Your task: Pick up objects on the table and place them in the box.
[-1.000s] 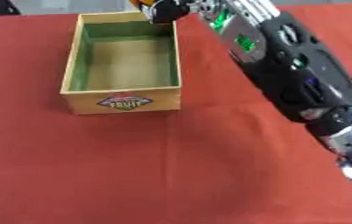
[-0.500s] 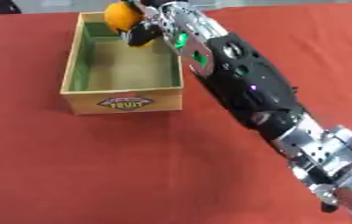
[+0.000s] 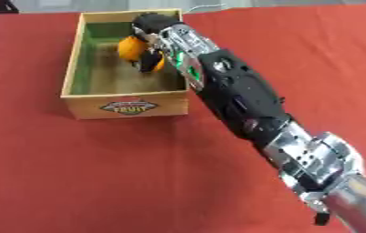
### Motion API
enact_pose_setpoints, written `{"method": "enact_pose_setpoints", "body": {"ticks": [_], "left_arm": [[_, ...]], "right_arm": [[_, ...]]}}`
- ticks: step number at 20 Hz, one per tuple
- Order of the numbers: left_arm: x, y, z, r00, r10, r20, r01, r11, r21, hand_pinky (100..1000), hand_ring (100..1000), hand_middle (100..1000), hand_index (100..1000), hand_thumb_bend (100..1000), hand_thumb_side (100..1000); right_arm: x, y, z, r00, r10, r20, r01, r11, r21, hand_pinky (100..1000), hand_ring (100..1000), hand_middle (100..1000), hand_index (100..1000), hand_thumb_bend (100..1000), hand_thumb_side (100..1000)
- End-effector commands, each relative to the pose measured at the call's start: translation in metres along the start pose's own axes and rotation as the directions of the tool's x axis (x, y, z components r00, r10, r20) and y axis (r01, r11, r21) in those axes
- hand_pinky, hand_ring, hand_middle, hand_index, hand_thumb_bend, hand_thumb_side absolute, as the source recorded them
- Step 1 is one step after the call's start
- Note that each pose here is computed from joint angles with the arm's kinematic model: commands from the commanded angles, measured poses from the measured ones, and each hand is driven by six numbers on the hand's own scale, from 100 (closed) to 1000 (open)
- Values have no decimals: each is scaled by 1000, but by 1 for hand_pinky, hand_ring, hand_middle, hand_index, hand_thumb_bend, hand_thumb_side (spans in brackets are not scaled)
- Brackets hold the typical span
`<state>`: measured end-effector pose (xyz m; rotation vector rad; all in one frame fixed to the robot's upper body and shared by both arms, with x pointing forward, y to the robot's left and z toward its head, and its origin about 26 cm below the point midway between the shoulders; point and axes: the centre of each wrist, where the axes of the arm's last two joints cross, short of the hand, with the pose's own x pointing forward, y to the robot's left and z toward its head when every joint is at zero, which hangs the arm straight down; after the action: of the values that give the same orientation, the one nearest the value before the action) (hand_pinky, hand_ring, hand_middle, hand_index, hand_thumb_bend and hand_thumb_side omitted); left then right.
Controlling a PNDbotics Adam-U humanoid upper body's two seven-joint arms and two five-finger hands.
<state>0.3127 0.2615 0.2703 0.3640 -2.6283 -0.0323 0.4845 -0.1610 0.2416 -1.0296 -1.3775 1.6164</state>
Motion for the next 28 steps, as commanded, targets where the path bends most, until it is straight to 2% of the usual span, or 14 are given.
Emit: {"method": "enact_pose_setpoints", "body": {"ticks": [1,2,4,6,10,14,17,21,24,28], "left_arm": [[8,1,-6,999,1,36,-1,1000,-2,612,685,735,913,161,999],[8,1,-6,999,1,36,-1,1000,-2,612,685,735,913,160,998],[8,1,-6,999,1,36,-1,1000,-2,612,685,736,913,159,997],[8,1,-6,999,0,35,0,1000,-1,612,685,736,913,158,996],[7,2,-5,999,-4,33,4,1000,-2,612,686,736,914,158,995],[7,2,-4,1000,-10,30,10,1000,-2,612,686,736,913,156,995],[6,3,-3,1000,-17,26,17,1000,-3,612,686,736,913,155,994],[5,5,-2,999,-29,21,29,1000,-1,612,685,736,912,153,994],[5,7,-1,999,-37,17,37,999,1,611,685,735,911,153,993],[4,6,-1,999,-34,16,34,999,0,611,685,735,911,148,992]], "right_arm": [[-5,-14,-1,999,51,4,-51,999,-7,737,829,726,841,100,246],[-6,-14,-2,998,60,7,-60,998,-2,752,851,764,915,100,291],[-7,-15,-2,997,77,14,-77,997,8,769,874,807,981,100,363],[-8,-18,-1,995,93,21,-93,996,10,781,886,835,1000,100,431],[-9,-35,4,993,116,31,-115,992,-44,781,880,836,1000,100,464],[-10,-61,17,993,112,40,-105,984,-143,777,870,820,1000,100,469],[-11,-87,35,993,99,57,-83,967,-242,772,861,809,1000,100,469],[-9,-115,69,989,125,76,-88,926,-368,772,859,807,991,100,478],[-5,-125,92,984,146,99,-94,909,-406,776,863,814,990,100,495],[-1,-129,104,984,139,108,-85,912,-402,775,861,810,991,109,506]]}}
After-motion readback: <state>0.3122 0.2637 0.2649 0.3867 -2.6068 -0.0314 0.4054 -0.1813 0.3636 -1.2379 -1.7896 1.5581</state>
